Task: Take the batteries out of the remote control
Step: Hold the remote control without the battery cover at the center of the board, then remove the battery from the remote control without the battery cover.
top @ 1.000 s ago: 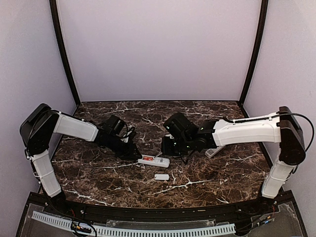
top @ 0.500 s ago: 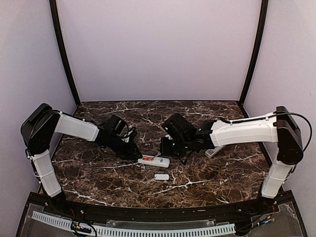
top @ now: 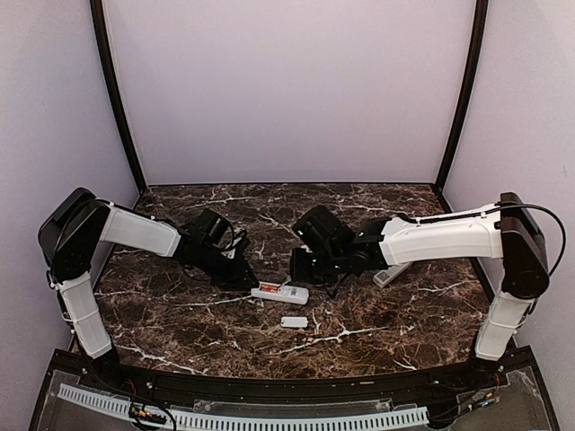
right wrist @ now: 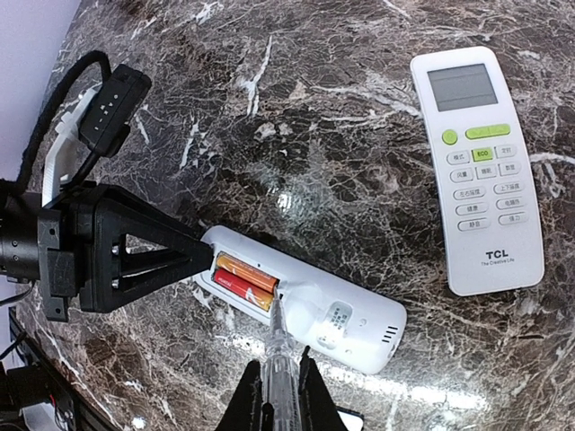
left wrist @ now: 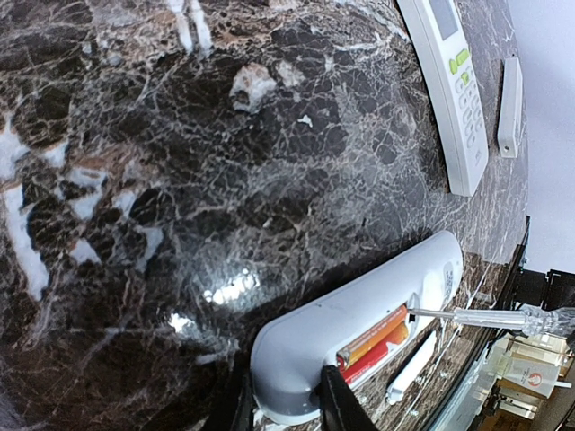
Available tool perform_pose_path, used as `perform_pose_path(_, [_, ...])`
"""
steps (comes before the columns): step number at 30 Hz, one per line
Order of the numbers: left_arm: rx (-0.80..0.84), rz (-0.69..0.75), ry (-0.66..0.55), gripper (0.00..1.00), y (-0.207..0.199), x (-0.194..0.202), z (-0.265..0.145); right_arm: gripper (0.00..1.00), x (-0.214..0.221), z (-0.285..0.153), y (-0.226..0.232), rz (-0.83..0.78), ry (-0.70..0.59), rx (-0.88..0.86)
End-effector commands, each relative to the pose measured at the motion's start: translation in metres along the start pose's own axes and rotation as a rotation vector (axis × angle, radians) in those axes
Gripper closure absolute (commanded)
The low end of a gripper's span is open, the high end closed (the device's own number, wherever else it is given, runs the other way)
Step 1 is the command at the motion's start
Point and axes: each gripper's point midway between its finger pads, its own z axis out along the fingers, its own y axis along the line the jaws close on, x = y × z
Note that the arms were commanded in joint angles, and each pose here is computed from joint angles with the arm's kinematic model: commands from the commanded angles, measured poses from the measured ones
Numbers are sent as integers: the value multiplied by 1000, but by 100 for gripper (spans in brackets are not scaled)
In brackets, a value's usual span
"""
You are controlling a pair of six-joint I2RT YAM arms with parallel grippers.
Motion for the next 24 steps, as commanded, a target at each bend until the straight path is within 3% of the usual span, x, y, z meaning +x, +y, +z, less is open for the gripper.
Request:
perform_pose_path(1, [-44, -12, 57, 75, 11, 15, 7, 100, 9, 6, -4, 75, 14, -5])
perform_pose_path(10, [-45, -16, 65, 76, 12, 17, 9, 100, 12, 3, -5, 258, 8, -158])
perform_pose_path(24, [-46, -16, 72, 78, 12, 18, 10, 100, 1, -8, 7, 367, -40, -316])
